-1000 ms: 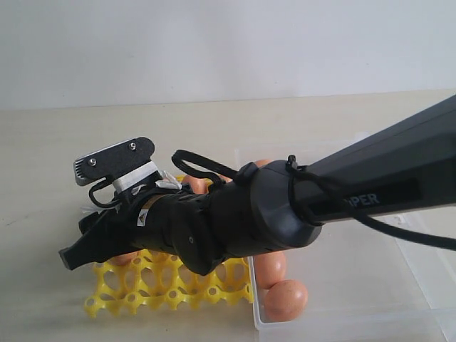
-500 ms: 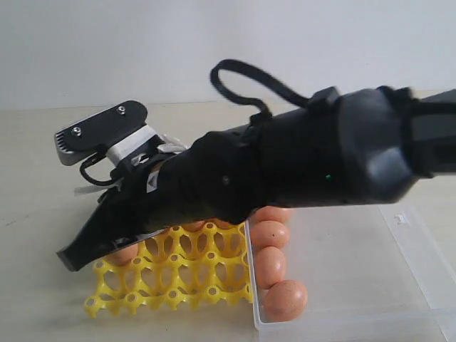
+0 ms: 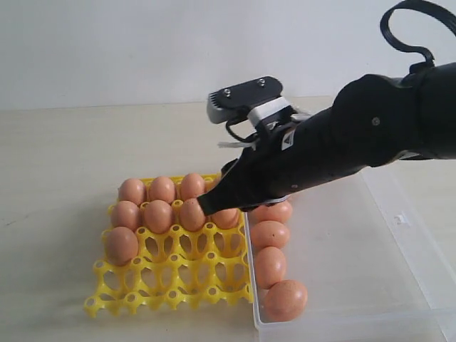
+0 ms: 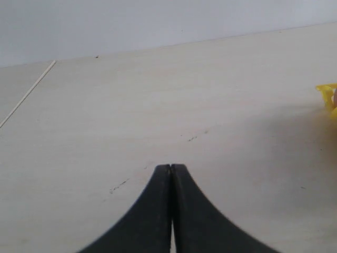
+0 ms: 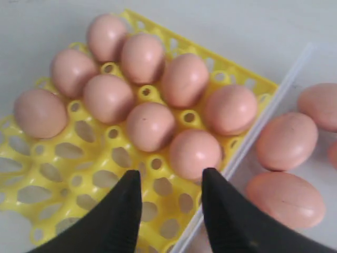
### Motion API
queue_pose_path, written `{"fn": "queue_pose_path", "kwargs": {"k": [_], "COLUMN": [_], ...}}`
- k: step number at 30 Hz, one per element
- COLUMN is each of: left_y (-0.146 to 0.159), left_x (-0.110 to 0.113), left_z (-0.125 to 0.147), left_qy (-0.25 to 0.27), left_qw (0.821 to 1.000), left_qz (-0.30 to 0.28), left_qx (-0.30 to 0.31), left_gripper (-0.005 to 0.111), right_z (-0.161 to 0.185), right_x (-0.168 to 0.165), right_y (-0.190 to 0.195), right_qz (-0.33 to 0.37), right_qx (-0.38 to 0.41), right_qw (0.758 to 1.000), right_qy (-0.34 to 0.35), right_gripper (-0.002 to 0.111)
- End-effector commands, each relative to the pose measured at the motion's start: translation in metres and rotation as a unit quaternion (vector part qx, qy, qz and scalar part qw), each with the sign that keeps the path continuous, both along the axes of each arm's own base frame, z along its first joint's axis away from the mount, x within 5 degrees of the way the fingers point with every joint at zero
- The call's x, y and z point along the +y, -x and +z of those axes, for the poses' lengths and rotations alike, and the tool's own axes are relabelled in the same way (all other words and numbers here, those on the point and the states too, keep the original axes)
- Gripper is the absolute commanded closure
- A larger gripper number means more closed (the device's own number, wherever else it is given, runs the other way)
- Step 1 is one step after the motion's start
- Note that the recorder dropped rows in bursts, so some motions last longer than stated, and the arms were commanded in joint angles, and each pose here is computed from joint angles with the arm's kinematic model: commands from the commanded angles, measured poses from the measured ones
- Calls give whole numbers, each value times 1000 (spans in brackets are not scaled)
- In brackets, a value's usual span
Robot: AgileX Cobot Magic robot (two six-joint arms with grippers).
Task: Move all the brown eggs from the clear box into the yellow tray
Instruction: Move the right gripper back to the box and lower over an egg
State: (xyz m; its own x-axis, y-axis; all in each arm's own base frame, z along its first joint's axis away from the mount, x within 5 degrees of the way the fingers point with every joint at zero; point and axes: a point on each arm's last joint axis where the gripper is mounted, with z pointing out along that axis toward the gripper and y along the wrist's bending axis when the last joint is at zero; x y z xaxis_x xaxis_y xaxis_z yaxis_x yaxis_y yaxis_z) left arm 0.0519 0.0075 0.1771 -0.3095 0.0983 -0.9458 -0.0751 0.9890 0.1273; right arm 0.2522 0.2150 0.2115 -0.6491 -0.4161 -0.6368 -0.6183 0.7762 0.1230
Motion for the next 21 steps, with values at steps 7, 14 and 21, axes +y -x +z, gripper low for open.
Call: {"fn": "queue_pose_path", "kwargs": {"k": [7,14,21], "left_y": [0,0,0], "left_x": [0,0,0], "left_z": [2,2,2], "left_qy": [1,1,1], "left_qw": [1000,1000,1000], "left_qz": [-3,-3,-3], "left_qx": [-6,-6,-6], "left_gripper": [107,107,107], "right_z": [-12,-40,-60], "right_x": [-39,-60,-65], "right_y": [-61,-93,-108], "right_qz": [-149,-267,-307], "right_qx": [45,109,127], "right_qw": [988,956,941], "right_qy": [-25,-54,-66], "right_gripper": [55,55,55]}}
